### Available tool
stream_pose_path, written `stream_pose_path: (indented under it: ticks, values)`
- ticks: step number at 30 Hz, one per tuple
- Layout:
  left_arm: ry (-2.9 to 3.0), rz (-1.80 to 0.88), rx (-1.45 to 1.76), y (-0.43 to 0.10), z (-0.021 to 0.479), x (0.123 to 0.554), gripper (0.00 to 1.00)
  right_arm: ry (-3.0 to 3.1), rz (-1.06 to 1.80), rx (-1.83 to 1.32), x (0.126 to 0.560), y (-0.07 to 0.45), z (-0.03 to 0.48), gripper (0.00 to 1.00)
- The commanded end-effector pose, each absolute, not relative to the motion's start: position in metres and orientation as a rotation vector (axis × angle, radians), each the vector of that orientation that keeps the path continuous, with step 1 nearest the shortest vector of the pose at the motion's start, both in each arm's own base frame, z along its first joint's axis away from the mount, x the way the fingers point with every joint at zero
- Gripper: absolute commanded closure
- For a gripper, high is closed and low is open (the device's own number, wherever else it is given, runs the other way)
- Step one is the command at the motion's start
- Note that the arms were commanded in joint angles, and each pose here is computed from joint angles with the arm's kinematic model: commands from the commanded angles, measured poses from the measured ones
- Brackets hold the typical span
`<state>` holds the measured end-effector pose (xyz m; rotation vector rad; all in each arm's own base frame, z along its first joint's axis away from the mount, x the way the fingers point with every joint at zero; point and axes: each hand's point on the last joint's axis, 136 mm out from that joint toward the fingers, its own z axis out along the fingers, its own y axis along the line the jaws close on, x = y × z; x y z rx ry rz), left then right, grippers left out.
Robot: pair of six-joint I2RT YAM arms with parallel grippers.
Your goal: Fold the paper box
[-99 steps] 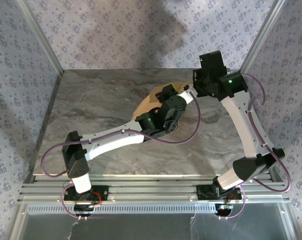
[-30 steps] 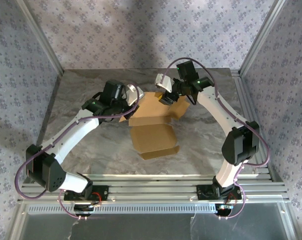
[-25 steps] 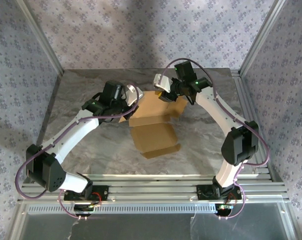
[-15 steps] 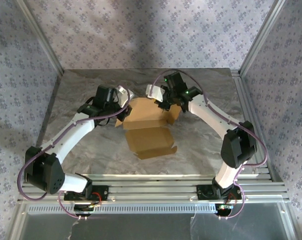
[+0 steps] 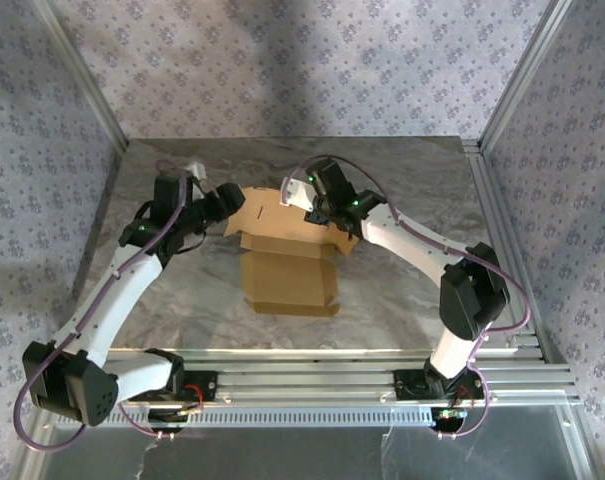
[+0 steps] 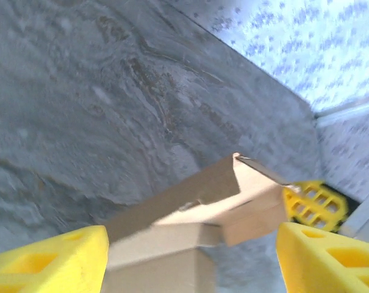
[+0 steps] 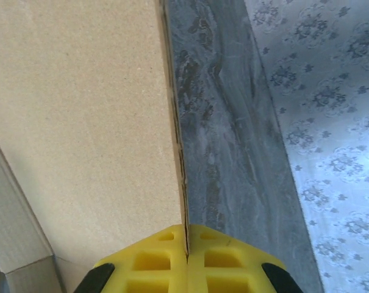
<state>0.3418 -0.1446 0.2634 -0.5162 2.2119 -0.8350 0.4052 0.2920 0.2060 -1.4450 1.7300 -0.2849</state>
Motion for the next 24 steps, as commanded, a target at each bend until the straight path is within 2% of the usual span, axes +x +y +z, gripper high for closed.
stream_pose_path:
  ticks: [1,6,11,16,24]
  values:
    - [2.179,-1.019,-1.09,-0.148,0.263,0.338,0.3,1.705,-0.41,-1.396,0.416,0.29,0.207,1.0]
    - [2.119,-1.106,-1.364,-0.173,0.282,0.355,0.27,1.672,-0.457,-1.387,0.416,0.297,0.206,1.0]
    - [2.053,-1.2,-1.476,-0.201,0.287,0.375,0.28,1.656,-0.485,-1.381,0.413,0.303,0.205,1.0]
    - [2.05,-1.178,-1.561,-0.205,0.267,0.383,0.37,1.645,-0.503,-1.366,0.413,0.305,0.208,1.0]
    - [2.034,-1.199,-1.604,-0.213,0.245,0.397,0.58,1.635,-0.509,-1.356,0.414,0.308,0.209,1.0]
